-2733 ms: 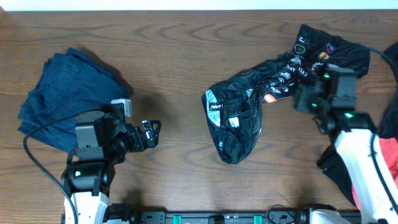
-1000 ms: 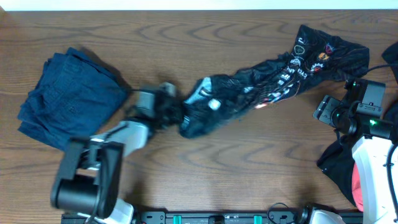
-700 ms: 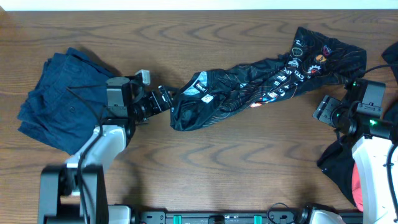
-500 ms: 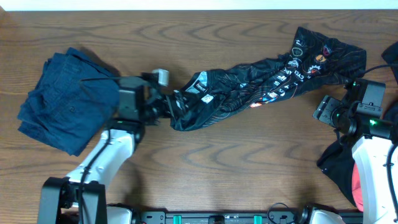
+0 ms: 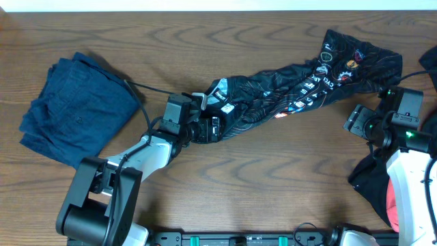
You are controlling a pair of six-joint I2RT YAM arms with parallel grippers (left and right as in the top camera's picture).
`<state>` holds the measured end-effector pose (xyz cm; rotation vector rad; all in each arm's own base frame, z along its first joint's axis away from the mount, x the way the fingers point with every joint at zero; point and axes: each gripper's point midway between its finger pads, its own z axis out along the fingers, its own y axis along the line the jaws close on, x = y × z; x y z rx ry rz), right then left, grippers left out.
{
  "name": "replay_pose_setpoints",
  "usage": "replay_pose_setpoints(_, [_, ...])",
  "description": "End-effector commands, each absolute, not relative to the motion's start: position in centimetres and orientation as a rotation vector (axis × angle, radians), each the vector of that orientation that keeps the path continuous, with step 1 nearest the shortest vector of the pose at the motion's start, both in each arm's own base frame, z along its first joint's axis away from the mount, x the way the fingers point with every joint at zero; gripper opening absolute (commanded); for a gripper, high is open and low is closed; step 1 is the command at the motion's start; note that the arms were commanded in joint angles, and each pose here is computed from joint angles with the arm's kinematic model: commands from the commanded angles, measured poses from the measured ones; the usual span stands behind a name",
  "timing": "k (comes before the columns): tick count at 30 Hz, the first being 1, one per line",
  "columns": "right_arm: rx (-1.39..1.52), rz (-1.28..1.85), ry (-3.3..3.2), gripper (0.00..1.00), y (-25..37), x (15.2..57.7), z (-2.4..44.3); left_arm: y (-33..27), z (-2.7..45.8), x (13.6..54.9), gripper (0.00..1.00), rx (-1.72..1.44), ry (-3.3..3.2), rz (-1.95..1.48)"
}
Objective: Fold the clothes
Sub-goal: 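Stretch the jersey between grippers, right gripper pulling its far end rightward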
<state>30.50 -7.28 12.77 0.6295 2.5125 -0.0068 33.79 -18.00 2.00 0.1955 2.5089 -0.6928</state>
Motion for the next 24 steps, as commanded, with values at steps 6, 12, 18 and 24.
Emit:
replay_pose_setpoints(6, [0.655, -0.006, 2.485, 0.76, -7.6, 30.6, 13.4, -19.0, 2.6, 33.9, 0.34, 0.258, 2.482, -0.726])
replay_pose_setpoints(12, [0.655, -0.006, 2.486, 0.75, -7.6, 30.6, 13.4, -19.7, 6.0, 34.0, 0.05, 0.288, 2.397, -0.780])
replay_pose_setpoints(18, [0.656, -0.007, 2.492, 0.75, -7.5, 30.5, 13.3, -18.8, 9.8, 30.3, 0.06, 0.261, 2.442, -0.824])
replay_pose_setpoints(24, [0.675, -0.011, 2.563, 0.72, -7.2, 29.0, 12.4, -13.7, 6.6, 19.4, 0.06, 0.164, 2.917, -0.652])
